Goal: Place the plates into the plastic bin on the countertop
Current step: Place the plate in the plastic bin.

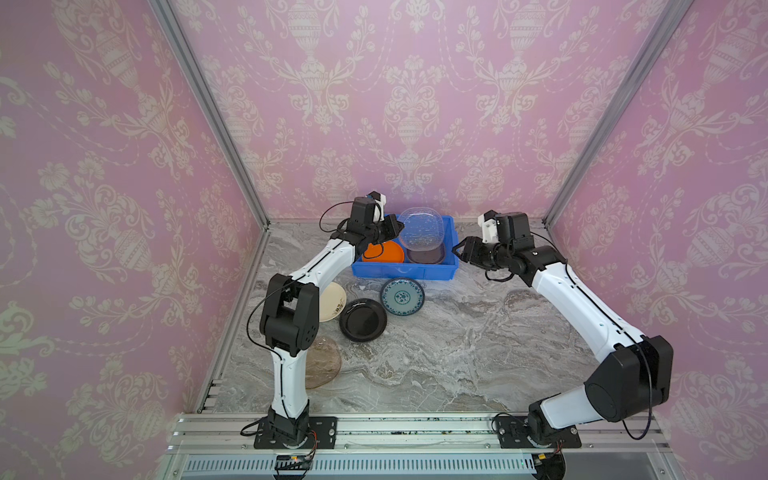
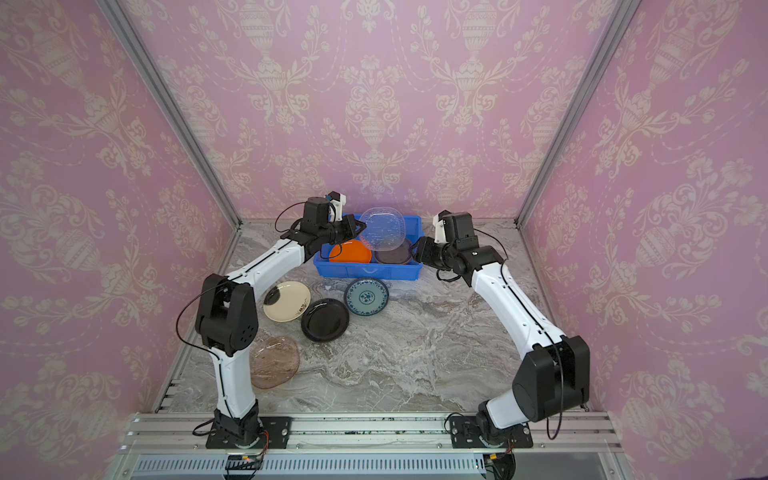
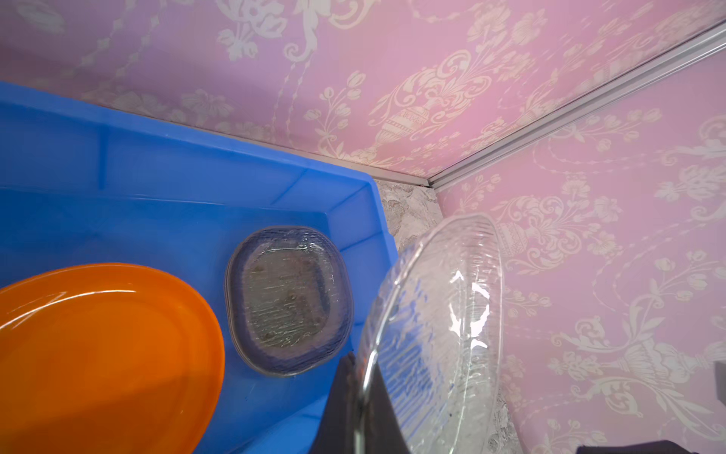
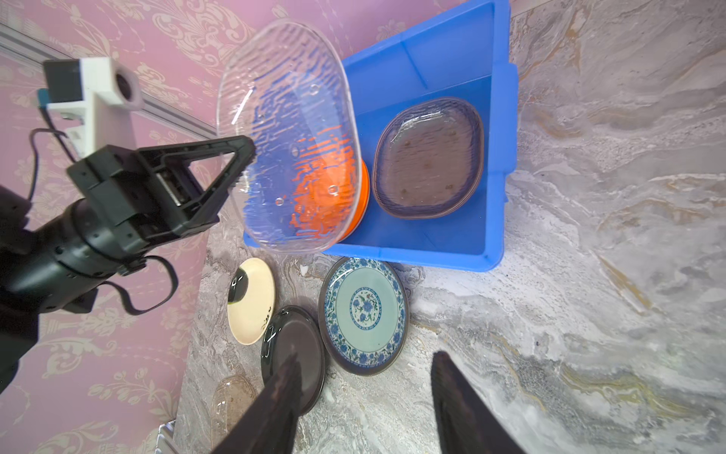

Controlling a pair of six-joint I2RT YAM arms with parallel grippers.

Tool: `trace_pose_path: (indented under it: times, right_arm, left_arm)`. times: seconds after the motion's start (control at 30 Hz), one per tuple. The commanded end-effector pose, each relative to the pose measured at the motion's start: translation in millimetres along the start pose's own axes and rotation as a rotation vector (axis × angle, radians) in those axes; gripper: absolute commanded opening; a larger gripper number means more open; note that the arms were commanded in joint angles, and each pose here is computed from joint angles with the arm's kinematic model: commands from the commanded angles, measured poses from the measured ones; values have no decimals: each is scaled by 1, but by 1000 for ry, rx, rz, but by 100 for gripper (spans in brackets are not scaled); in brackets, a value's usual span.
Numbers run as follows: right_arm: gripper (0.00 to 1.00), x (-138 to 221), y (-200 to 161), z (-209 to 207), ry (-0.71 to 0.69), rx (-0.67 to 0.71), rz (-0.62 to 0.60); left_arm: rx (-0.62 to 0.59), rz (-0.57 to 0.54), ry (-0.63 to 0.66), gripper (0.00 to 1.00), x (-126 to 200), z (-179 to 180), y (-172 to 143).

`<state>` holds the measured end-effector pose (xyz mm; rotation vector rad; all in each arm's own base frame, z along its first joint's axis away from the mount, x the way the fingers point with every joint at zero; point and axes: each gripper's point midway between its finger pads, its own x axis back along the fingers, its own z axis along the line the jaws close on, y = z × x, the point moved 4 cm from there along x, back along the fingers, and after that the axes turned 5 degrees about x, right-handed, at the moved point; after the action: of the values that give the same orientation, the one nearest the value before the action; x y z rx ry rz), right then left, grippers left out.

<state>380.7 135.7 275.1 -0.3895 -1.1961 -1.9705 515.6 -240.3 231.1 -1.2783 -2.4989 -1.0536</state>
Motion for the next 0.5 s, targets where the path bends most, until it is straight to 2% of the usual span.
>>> trace_pose_path:
  times: [0.0, 0.47]
  right_arm:
    - [55, 10, 0, -8, -18, -12, -16]
    - [55, 10, -7, -25, -16, -49, 5]
  left_arm:
    - [26, 15, 25, 0, -19, 10, 4]
    - [98, 63, 48, 0, -94, 42, -15]
